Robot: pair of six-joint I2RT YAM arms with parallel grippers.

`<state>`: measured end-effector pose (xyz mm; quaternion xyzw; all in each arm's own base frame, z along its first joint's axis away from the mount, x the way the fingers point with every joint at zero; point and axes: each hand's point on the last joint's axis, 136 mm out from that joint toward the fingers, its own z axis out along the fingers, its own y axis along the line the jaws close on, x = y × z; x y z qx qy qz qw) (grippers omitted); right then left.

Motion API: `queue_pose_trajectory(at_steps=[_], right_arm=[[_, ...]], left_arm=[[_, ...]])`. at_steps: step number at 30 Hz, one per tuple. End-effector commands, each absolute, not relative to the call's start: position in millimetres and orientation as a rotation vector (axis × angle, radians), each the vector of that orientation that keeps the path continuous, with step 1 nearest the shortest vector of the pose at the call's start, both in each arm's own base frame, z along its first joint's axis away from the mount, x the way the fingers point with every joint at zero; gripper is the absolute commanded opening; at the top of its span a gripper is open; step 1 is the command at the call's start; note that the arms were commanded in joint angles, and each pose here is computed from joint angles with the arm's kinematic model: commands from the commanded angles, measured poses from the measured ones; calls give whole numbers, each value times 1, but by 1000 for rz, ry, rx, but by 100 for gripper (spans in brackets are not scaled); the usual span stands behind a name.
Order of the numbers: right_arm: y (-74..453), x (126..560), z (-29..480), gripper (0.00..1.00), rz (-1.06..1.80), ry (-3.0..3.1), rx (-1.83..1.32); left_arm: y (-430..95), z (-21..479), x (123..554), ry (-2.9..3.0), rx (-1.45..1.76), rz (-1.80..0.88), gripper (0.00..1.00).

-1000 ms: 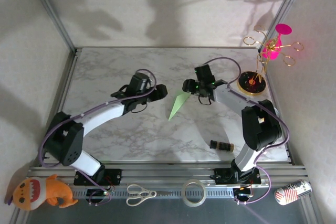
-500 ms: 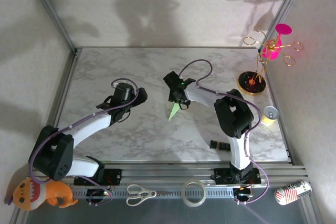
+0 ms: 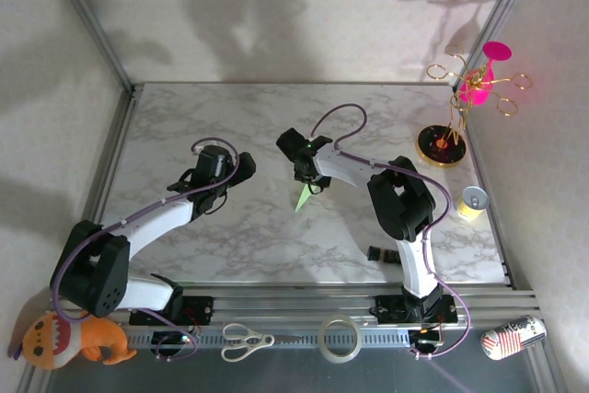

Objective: Fold a paper plane with a square sheet of paper (pick it up from the middle)
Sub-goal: Turn over a paper plane at the center of the table.

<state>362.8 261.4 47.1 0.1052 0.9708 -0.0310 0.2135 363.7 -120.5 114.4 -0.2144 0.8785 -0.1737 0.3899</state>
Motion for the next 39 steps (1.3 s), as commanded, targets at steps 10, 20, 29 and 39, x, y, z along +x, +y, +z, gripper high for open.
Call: queue_pose_trajectory(at_steps=[10, 20, 29, 39], right_arm=[[262, 362, 31, 54, -175, 2713, 315], [253, 360, 46, 36, -183, 2677, 336], [248, 360, 53, 14, -199, 2659, 333], [278, 373, 78, 1, 63, 2597, 200]], left_arm=[[-126, 103, 366, 2262, -562, -489, 99], [-128, 99, 367, 2276, -564, -501, 99], [-120, 94, 365, 2269, -640, -522, 99], [-111, 91, 363, 2262, -713, -635, 99]])
